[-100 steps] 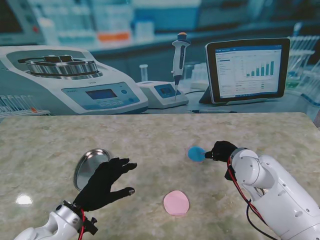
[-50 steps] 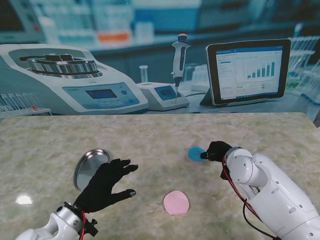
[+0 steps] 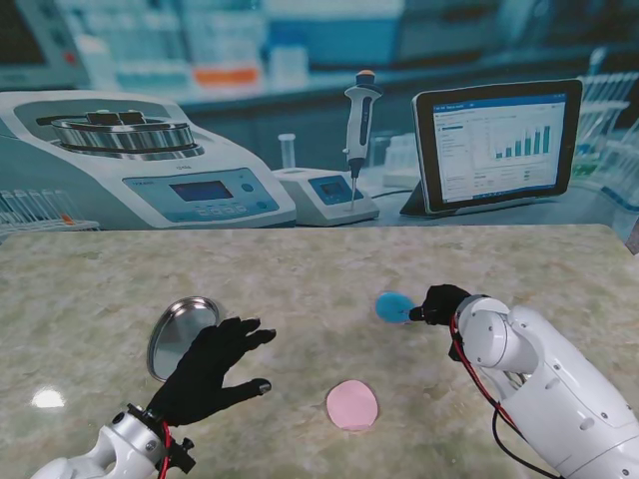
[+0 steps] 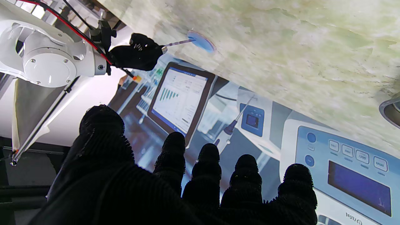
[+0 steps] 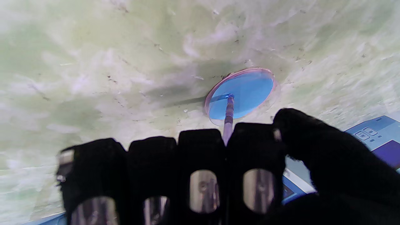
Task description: Line a culture dish with filter paper and press it flat with a glass rod
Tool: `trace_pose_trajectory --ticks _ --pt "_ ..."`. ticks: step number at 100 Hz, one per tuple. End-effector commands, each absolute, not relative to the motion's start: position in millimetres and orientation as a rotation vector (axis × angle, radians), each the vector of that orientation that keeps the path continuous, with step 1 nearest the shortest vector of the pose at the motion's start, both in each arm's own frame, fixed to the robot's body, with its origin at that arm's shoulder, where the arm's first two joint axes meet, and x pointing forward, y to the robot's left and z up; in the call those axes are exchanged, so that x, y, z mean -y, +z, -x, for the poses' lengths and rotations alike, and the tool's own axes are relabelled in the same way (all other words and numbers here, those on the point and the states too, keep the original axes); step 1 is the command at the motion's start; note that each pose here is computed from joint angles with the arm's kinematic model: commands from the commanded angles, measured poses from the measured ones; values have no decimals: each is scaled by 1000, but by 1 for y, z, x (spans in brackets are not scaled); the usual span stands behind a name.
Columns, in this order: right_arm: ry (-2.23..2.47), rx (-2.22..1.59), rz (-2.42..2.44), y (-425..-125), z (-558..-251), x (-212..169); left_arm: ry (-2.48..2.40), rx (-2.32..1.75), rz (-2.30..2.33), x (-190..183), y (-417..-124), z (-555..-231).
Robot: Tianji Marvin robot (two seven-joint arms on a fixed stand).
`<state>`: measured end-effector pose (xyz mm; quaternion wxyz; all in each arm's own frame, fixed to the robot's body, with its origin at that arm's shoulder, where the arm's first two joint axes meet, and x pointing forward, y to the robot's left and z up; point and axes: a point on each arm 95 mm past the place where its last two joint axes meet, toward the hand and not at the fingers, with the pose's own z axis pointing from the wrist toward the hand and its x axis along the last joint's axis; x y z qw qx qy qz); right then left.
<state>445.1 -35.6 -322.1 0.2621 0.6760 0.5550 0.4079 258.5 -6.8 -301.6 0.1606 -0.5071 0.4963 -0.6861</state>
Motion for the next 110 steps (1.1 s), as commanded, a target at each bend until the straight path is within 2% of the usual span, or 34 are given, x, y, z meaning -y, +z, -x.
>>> trace_pose_trajectory --ticks 1,43,110 --pt "1083 -1507 -1837 -326 -441 37 -1958 -1426 1451 7 -301 -256" --pt "1164 -1488 -1815 -320 -443 31 -1961 -1420 1444 6 -300 -256" --pt "1062 -1533 -1805 -330 -447 32 -1955 -1416 1451 3 -299 -256"
